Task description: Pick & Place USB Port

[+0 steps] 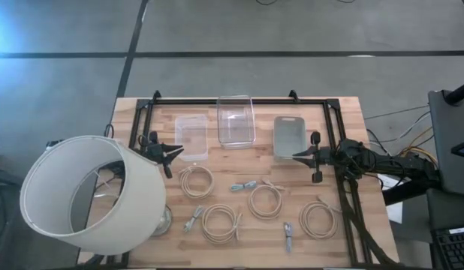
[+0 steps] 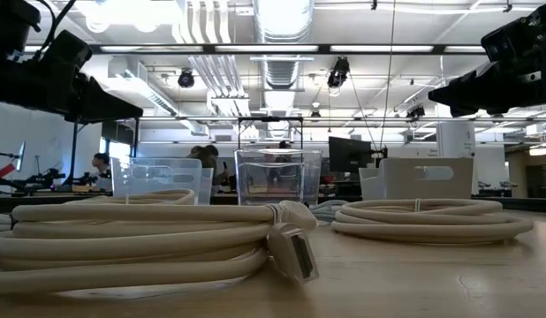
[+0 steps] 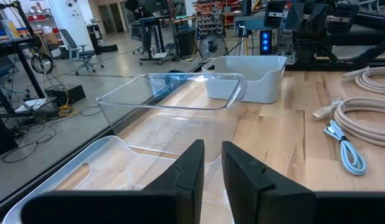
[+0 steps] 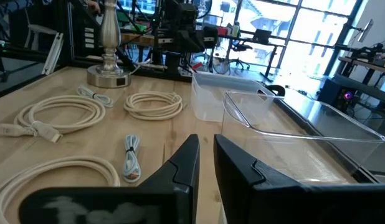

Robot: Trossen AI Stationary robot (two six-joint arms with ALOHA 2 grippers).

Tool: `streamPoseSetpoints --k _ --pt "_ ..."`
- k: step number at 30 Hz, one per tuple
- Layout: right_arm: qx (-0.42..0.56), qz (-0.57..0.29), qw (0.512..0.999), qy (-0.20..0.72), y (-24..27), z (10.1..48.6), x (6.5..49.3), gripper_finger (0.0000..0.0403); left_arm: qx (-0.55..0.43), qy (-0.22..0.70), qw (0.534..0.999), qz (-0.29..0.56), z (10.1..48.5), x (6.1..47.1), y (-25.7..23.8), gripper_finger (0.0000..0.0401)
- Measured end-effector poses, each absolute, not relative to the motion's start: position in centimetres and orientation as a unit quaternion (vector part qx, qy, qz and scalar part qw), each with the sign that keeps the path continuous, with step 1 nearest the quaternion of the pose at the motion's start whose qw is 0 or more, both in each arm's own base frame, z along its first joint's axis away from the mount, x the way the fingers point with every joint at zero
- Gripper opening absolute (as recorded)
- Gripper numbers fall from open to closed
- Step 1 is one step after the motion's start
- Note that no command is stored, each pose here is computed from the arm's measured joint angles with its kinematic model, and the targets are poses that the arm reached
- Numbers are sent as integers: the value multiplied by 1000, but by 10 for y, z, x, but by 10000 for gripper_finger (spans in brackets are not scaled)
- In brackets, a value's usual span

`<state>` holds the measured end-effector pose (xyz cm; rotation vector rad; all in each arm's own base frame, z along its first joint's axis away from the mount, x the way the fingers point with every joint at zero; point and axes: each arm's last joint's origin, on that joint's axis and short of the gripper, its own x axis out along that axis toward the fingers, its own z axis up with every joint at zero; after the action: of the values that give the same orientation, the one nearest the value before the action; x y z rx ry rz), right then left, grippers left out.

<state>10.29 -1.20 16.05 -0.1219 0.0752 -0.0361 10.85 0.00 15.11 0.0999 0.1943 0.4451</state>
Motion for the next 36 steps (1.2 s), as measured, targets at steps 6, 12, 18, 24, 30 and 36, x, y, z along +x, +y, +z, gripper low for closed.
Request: streamPoseSetpoints --k 6,12,18,24,30,36 --pt "-61 -18 997 38 -12 160 103 43 49 96 969 220 151 108 0 60" --pt "-61 -18 997 37 -12 161 103 43 49 96 969 221 151 108 0 60" --pt "-61 -18 997 37 -12 161 103 43 49 96 969 221 151 108 0 60" --pt "-61 -18 997 37 -12 161 103 43 49 96 969 221 151 108 0 60" --pt "-61 -18 997 37 -12 161 103 43 38 86 971 219 152 109 0 60" --pt "-51 -18 998 37 -12 161 103 43 -79 21 978 190 161 111 -2 60"
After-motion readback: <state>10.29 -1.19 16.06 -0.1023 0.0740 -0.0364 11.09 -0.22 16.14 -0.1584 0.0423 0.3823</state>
